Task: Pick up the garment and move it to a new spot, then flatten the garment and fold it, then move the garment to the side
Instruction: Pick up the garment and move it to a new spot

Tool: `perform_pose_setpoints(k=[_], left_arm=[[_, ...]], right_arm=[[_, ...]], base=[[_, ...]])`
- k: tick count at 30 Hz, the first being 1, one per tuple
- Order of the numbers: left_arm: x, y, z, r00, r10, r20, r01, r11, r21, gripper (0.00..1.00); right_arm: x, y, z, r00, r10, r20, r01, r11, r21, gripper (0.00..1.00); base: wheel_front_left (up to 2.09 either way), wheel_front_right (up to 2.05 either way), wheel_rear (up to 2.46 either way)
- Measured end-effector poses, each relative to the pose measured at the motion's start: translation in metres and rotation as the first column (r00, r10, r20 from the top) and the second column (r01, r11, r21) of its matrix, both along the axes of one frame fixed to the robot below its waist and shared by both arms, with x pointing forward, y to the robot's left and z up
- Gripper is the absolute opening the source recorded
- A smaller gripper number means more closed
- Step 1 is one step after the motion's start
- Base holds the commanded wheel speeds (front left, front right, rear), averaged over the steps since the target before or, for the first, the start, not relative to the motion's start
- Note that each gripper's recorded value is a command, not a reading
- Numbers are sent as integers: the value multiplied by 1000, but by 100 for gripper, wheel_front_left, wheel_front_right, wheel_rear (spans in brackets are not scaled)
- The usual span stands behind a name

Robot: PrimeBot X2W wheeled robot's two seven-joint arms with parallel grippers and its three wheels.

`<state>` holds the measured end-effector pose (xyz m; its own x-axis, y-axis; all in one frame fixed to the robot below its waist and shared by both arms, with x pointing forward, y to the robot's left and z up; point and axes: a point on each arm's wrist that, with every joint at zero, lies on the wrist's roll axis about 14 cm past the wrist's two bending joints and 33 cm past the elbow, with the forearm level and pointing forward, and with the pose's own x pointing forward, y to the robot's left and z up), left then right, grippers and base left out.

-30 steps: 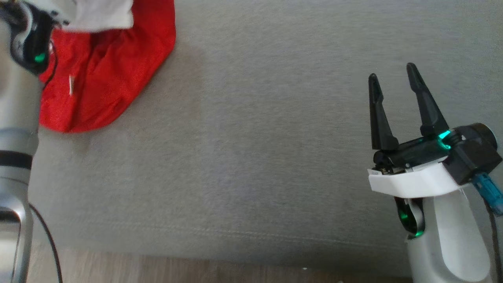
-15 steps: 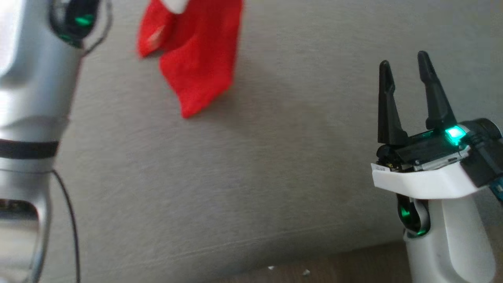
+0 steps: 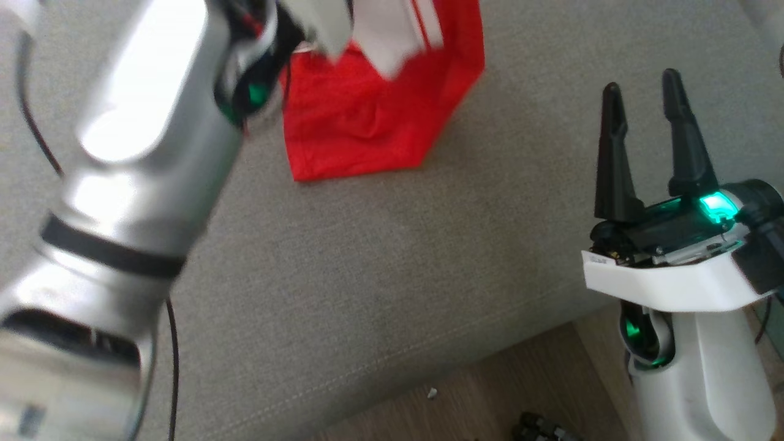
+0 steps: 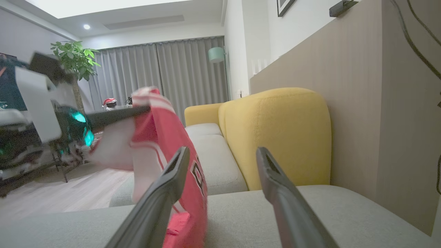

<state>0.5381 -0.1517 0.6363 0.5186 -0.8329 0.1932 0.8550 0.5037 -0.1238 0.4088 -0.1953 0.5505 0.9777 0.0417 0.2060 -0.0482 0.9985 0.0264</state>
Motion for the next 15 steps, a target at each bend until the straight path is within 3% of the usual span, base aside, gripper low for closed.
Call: perform_pose_setpoints(k=[5, 10, 11, 12, 15], left_arm=[[-14, 7, -131, 968, 27, -249, 11, 988, 151, 0], [-5, 31, -199, 945, 139, -296, -69, 970, 234, 0], [-2, 36, -206, 943, 163, -292, -92, 966, 241, 13], [-1, 40, -210, 941, 180, -288, -111, 964, 240, 100], [0, 50, -210, 934, 219, -281, -158, 962, 224, 100]], right_arm=[[8, 8, -18, 999, 24, -46, -23, 1000, 4, 100], [21, 22, -35, 994, 67, -88, -68, 998, -6, 100], [23, 25, -38, 993, 76, -94, -77, 997, -7, 100], [25, 28, -41, 991, 86, -101, -87, 996, -7, 100], [28, 38, -45, 988, 114, -108, -116, 993, -12, 100]], base=[[0, 0, 0], [0, 0, 0], [0, 0, 0], [0, 0, 0], [0, 0, 0]])
